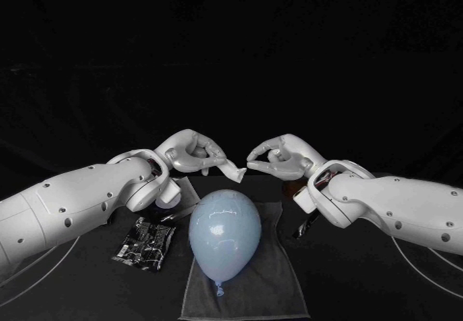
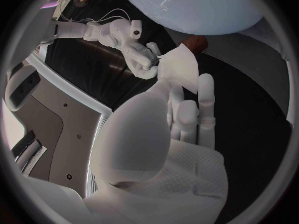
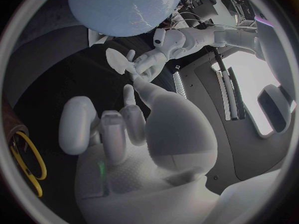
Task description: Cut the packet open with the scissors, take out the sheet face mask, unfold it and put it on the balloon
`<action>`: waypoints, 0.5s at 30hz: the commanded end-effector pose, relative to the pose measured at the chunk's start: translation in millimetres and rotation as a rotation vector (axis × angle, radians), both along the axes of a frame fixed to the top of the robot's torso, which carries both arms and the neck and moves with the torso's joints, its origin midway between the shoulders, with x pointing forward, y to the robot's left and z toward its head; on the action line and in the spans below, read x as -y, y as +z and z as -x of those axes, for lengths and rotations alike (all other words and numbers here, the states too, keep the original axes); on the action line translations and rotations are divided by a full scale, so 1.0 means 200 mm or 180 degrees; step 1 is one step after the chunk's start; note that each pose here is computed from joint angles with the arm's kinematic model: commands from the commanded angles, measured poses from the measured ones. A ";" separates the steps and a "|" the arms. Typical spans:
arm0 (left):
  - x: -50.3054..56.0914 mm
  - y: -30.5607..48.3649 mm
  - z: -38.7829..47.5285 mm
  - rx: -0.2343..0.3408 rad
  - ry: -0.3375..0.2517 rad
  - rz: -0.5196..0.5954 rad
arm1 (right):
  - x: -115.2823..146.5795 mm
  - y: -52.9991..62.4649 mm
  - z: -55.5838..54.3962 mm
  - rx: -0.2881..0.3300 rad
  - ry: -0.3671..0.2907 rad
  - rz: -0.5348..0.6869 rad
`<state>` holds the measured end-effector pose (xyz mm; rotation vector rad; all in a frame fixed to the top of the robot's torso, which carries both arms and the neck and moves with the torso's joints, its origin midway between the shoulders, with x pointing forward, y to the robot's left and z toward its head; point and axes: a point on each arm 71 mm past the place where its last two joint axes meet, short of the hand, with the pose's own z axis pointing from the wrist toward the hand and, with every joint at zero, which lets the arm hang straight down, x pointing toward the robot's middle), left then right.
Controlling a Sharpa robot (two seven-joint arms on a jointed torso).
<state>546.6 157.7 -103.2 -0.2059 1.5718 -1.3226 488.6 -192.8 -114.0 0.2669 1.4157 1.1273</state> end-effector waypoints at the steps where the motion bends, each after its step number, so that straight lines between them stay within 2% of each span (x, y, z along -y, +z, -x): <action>1: 0.00 0.015 0.004 0.0074 -0.0021 0.0027 | 0.00 0.00 0.00 0.0020 0.0054 0.0103; 8: 0.00 0.017 0.009 0.0083 -0.0040 0.0038 | -0.02 0.00 0.01 0.0147 0.0160 0.0292; 15: 0.01 0.020 0.014 0.0074 -0.0064 0.0033 | -0.07 0.01 0.01 0.0219 0.0144 0.0232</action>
